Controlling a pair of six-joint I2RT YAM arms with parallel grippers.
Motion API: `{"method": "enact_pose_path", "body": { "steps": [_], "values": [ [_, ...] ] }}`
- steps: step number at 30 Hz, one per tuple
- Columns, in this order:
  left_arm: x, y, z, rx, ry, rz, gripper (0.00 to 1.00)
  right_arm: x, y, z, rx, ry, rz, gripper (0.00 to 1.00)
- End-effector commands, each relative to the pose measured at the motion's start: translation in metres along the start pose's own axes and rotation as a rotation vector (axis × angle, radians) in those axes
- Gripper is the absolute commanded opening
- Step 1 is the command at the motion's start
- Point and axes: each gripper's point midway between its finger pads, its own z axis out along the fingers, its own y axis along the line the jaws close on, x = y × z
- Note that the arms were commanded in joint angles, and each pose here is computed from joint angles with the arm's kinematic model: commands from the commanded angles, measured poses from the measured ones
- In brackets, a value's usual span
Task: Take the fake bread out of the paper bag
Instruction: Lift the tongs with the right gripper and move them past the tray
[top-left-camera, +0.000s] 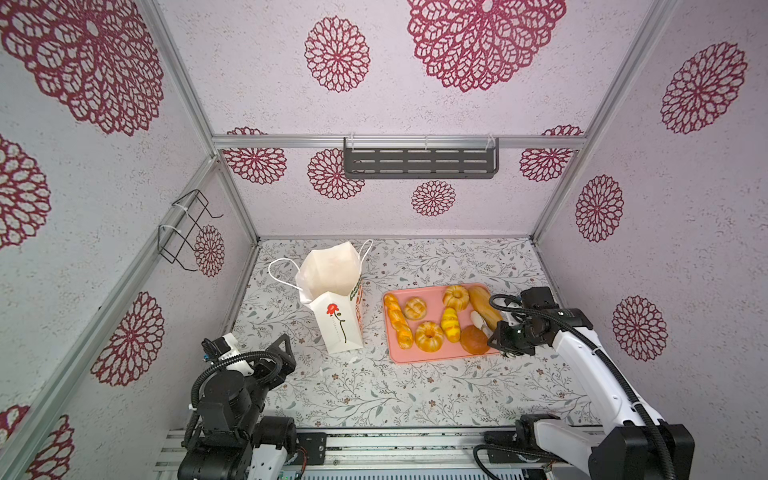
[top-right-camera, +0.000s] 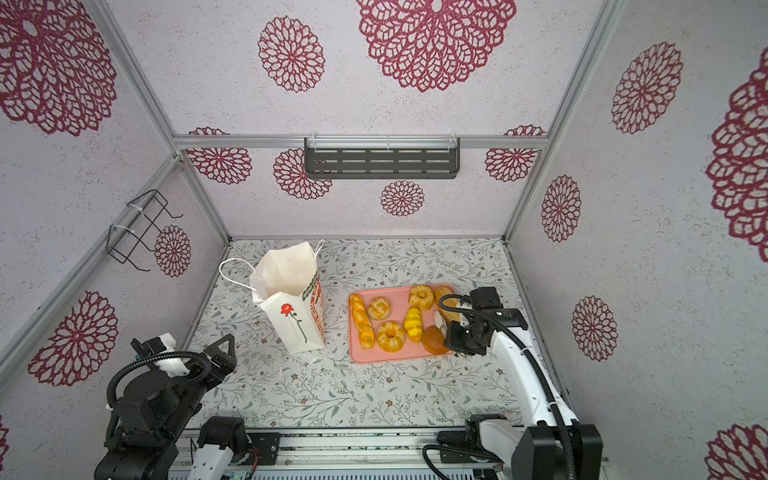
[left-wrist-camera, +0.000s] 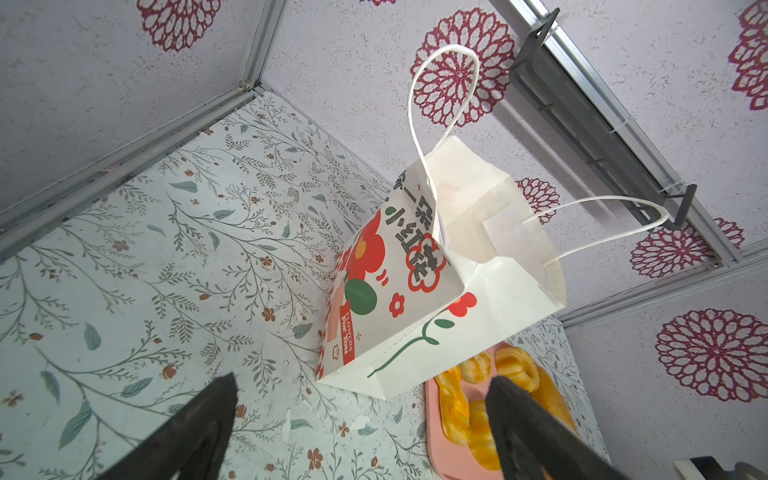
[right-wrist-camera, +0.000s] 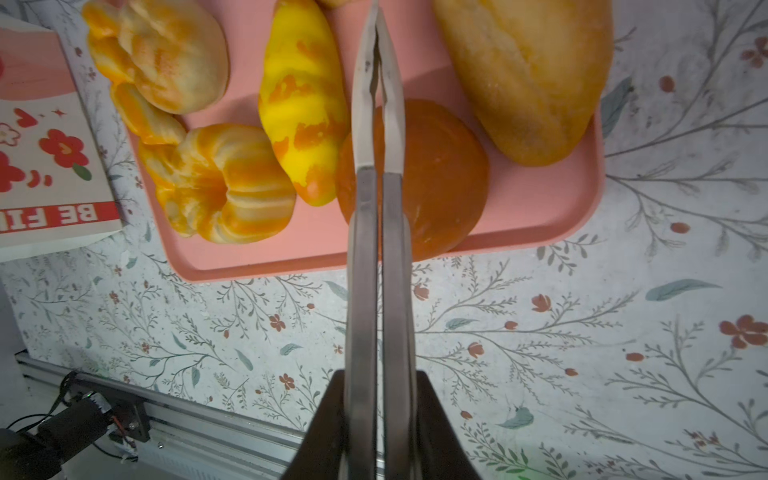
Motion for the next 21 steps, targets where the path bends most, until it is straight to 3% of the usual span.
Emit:
{"method": "enact_pose_path", "body": {
  "steps": [1,8,12,15,21],
  "values": [
    [-0.001,-0.002,0.001,0.008,-0.003,0.009,0.97,-0.024,0.025,-0.029,-0.078,-0.113,-0.027,0.00],
    [-0.004,0.001,0.001,-0.008,-0.020,0.005,0.97,-0.083,0.014,-0.067,0.075,-0.250,-0.083,0.00],
    [-0.006,0.002,0.004,-0.025,-0.017,0.012,0.97,-0.138,-0.019,-0.070,0.196,-0.333,-0.112,0.00],
    [-0.005,0.003,0.004,-0.030,-0.017,0.011,0.97,-0.176,-0.050,-0.057,0.344,-0.373,-0.147,0.00],
    [-0.006,0.004,0.001,-0.027,-0.033,0.004,0.97,-0.221,-0.087,-0.013,0.445,-0.500,-0.245,0.00]
  ]
}}
